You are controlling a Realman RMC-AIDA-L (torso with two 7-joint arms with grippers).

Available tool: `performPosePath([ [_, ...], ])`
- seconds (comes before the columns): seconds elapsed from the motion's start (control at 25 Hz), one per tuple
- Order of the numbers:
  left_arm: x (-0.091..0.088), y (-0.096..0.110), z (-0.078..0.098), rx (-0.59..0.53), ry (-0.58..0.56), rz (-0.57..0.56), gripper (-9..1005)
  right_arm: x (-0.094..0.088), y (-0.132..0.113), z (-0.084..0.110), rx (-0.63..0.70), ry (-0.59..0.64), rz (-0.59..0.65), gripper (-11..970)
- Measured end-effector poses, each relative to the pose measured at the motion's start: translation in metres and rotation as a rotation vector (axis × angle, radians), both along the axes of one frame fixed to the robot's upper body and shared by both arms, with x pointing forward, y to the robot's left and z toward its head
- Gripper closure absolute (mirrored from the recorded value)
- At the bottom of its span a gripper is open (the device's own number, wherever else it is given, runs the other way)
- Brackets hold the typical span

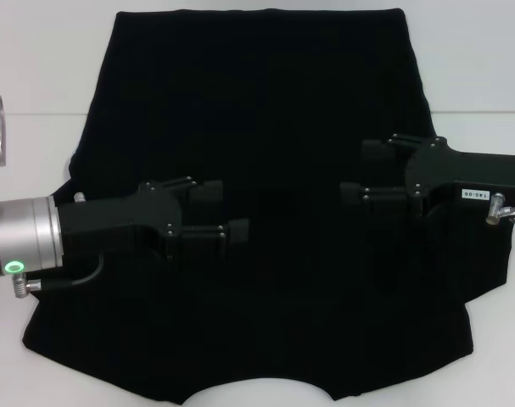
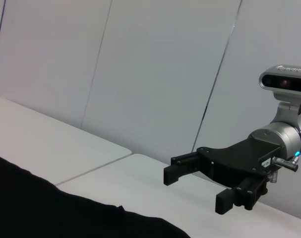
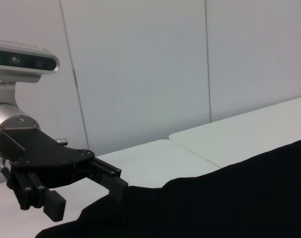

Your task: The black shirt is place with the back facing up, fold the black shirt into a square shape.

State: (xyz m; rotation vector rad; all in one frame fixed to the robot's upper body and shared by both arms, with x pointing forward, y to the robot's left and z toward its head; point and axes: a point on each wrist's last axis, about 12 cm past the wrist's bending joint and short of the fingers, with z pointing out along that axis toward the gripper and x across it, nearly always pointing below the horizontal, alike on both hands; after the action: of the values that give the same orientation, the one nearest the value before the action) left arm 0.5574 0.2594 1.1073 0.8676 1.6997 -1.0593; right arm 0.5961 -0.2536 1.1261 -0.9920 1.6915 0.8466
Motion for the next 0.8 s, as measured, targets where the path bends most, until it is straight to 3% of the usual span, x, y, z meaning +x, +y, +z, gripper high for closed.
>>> performPosePath([
  [0.8,0.0074,0.0031,0.0005,0.001,0.017,0.063,115,0.0027,0.0064,0.0021,0.038,0.027,-0.015,53],
])
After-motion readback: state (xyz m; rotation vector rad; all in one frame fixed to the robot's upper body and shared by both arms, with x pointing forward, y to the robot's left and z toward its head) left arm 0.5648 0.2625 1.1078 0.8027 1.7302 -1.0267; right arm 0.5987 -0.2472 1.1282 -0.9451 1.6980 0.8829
